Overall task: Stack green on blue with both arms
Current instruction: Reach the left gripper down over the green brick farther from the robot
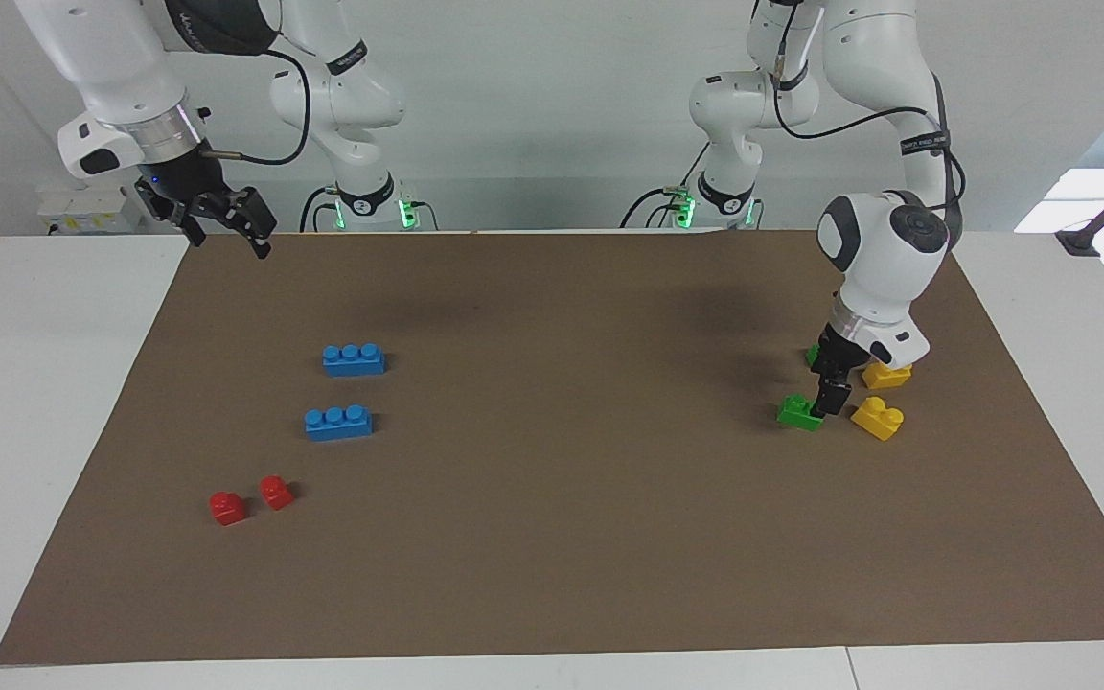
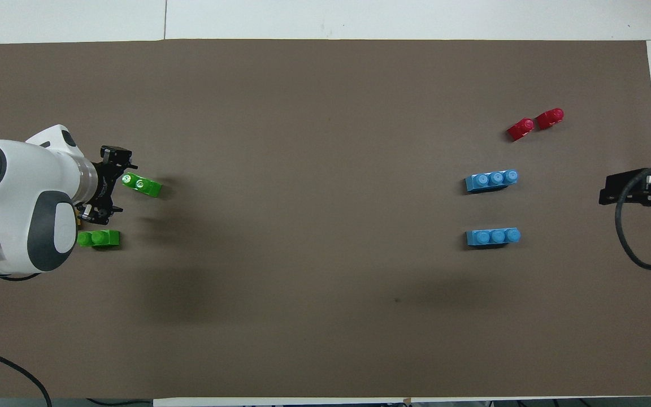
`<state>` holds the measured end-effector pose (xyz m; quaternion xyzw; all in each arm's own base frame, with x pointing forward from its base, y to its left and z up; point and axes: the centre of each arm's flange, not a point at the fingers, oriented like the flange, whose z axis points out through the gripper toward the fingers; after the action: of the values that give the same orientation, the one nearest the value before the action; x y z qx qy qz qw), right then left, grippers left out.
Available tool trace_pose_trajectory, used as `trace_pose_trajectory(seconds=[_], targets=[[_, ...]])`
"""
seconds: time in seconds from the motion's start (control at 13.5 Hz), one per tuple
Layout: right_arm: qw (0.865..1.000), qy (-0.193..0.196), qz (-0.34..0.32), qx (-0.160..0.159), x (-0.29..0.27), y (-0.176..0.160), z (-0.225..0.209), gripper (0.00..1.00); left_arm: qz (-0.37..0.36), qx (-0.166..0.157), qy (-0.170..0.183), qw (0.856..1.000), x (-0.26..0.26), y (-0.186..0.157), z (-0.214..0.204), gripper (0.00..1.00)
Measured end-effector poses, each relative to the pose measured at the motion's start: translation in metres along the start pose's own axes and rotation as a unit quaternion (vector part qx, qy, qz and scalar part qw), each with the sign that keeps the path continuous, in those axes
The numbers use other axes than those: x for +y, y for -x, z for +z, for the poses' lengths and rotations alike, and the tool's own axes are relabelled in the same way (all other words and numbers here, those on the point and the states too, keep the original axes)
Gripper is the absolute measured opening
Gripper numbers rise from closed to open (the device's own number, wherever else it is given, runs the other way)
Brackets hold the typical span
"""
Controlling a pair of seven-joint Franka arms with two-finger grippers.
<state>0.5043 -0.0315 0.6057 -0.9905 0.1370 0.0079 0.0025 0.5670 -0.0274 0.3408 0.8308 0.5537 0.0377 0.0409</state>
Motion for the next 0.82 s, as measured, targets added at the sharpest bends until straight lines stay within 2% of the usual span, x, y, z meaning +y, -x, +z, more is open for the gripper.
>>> trace_pose_trajectory(seconds=[0.52,0.67,0.82], targets=[[1.000,-0.004,0.020,0.017,0.011,-0.006,-0.001,1.00,-0.023,-0.003,-0.003,1.000,0.011,0.000,0.027,1.00],[0.997,-0.010,0.074,0.034,0.009,-0.012,0.006,1.00,-0.023,-0.003,-0.002,1.000,0.012,0.000,0.033,1.00],[0.983,-0.042,0.179,0.022,0.000,-0.018,0.024,1.00,-0.023,-0.004,-0.003,1.000,0.012,0.000,0.037,1.00]])
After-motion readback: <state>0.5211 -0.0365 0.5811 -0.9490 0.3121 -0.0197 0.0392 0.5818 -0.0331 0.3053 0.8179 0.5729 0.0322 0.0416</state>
